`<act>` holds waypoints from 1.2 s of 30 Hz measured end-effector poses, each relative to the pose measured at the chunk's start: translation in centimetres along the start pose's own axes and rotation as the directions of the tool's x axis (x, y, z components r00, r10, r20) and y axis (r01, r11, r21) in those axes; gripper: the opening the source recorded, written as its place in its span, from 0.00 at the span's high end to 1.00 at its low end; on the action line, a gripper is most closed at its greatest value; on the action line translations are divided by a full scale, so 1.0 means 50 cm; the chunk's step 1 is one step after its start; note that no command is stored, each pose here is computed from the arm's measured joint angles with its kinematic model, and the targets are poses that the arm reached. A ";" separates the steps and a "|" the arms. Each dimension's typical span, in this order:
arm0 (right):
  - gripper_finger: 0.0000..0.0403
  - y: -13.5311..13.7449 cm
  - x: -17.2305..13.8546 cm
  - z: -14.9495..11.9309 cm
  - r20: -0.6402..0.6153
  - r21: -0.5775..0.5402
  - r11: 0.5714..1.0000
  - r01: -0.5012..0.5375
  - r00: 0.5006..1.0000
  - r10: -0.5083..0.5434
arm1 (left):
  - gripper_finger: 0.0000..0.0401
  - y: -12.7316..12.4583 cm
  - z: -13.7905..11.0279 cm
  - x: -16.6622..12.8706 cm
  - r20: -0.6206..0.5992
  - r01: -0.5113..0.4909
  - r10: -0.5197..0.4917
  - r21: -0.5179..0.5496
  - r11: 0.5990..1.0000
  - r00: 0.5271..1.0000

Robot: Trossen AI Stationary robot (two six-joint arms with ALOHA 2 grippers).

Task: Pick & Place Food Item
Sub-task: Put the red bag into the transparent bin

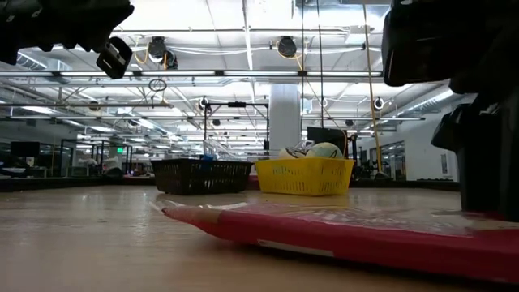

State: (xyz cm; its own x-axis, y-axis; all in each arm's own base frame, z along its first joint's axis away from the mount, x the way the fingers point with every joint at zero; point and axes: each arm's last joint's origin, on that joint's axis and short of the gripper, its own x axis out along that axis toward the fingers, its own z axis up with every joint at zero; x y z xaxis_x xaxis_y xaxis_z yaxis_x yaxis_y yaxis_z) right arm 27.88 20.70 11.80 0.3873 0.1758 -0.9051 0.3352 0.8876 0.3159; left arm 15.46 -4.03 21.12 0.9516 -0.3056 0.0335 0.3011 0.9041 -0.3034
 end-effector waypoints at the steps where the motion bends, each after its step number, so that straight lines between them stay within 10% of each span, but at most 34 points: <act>1: 0.48 -0.006 0.003 -0.003 -0.012 0.003 1.000 0.010 1.000 -0.010 | 0.95 0.000 0.000 0.000 0.000 0.000 0.000 0.000 1.000 1.000; 16: 0.97 -0.018 0.011 -0.008 -0.049 -0.107 0.994 0.001 0.999 -0.007 | 0.95 0.002 0.001 0.000 0.014 -0.042 0.042 -0.002 0.999 0.999; 26: 0.99 -0.015 -0.089 0.030 0.174 -0.239 0.970 0.043 0.985 -0.001 | 0.95 0.002 0.001 0.000 0.015 -0.042 0.042 0.002 0.999 0.999; 36: 0.99 -0.013 -0.228 0.073 0.584 -0.304 0.910 0.282 0.810 -0.056 | 0.95 0.002 0.002 0.000 0.024 -0.048 0.047 0.043 0.998 0.999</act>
State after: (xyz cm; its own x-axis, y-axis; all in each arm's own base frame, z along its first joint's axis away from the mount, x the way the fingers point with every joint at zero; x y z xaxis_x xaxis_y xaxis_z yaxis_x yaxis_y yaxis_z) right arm 26.37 16.56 22.94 0.7964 -0.1555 -0.5844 0.1528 0.9868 -0.0543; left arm 15.50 -3.89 21.20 0.9659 -0.2557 0.0416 0.2575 0.9297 -0.2636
